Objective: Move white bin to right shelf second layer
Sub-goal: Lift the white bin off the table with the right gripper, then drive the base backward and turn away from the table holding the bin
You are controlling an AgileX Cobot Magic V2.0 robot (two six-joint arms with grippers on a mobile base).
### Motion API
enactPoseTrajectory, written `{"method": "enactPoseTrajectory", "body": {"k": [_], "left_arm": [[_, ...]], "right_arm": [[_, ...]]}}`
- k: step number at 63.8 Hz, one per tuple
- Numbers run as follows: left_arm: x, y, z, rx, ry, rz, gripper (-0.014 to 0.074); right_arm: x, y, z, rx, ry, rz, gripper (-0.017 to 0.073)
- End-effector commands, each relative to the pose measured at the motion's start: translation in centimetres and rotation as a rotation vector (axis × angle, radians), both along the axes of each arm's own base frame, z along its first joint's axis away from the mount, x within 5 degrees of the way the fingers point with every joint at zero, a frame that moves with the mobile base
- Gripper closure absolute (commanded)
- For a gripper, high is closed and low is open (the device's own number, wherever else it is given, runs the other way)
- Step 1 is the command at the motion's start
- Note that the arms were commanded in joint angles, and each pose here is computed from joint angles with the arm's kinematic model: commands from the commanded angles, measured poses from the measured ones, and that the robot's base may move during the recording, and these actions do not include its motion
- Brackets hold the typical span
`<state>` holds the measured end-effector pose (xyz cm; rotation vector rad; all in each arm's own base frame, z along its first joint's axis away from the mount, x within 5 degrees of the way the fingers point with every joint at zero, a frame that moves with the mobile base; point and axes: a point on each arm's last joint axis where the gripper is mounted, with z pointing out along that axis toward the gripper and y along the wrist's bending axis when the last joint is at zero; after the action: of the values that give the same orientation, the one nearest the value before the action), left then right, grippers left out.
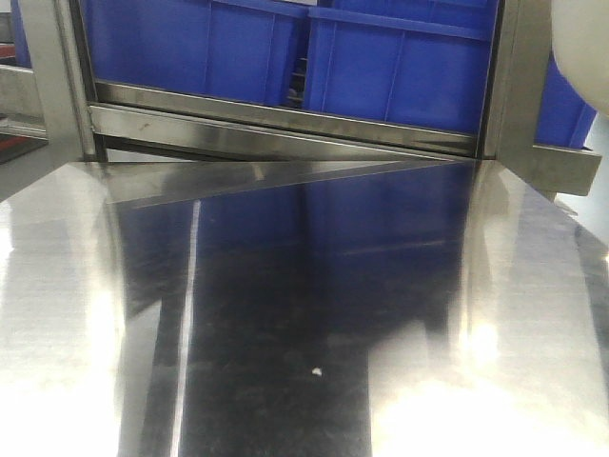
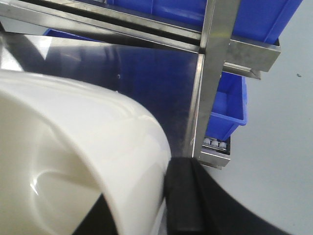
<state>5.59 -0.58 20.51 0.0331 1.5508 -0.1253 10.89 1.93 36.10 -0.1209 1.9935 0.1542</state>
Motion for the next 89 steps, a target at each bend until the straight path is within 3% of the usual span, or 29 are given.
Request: {"method": "enactPoseTrajectory", "body": {"k": [1, 89], "left_arm": [[0.11, 0.02, -0.46, -0.014, -0.050, 0.000, 0.0509], [0.11, 0.02, -0.46, -0.014, -0.050, 0.000, 0.0509]], "right_arm": [[0.10, -0.09, 1.71, 0.021, -0.118, -0.011, 0.0503], [0.15, -0.08, 1.69, 0.021, -0.116, -0.011, 0.0503]]}}
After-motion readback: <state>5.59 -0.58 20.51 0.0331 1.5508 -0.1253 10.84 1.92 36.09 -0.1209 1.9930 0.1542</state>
